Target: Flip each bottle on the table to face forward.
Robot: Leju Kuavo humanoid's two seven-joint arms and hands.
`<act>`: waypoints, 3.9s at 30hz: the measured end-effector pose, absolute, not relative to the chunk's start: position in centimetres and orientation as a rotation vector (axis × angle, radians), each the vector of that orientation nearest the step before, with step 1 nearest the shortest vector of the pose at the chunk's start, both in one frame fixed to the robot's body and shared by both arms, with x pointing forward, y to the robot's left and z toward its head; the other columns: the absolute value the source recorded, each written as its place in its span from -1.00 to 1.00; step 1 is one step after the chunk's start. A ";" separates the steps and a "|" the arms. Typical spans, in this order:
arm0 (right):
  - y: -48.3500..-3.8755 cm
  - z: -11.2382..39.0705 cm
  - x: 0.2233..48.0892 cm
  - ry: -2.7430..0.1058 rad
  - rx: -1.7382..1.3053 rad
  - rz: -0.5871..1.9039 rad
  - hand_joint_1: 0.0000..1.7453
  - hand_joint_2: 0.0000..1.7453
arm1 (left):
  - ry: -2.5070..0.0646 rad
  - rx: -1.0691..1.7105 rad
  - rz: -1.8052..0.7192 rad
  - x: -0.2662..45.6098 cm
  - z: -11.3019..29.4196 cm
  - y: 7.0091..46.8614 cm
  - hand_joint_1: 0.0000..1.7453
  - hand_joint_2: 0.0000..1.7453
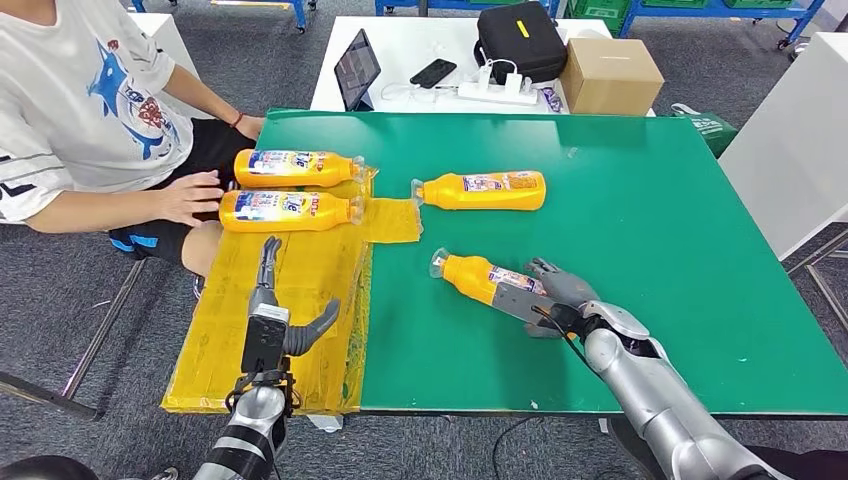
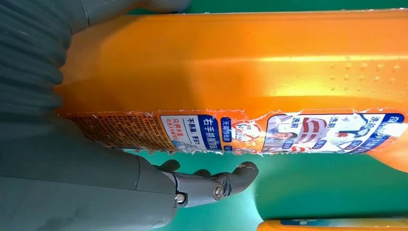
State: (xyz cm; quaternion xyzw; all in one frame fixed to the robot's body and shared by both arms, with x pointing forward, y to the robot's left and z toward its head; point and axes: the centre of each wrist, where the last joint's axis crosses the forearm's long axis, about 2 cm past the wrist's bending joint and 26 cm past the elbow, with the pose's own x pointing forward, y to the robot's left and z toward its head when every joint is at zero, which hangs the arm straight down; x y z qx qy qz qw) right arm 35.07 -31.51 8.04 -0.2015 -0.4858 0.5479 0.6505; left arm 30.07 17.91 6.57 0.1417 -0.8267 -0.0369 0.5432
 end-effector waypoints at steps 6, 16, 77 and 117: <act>-31.5 8.0 35.1 -1.099 -0.457 1.245 1.00 1.00 | -1.958 0.330 -0.087 30.1 6.5 17.9 -1.00 1.00; -29.8 7.5 34.2 -1.336 -0.406 1.082 1.00 1.00 | -1.951 0.296 -0.070 30.0 6.4 17.4 -1.00 1.00; -11.7 10.1 22.1 -2.344 -0.566 0.533 1.00 1.00 | -1.605 -0.995 0.051 27.8 9.0 12.3 -1.00 1.00; -10.9 6.6 21.1 -2.176 -0.445 0.464 1.00 1.00 | -1.615 -1.018 0.097 27.2 9.3 13.3 -1.00 1.00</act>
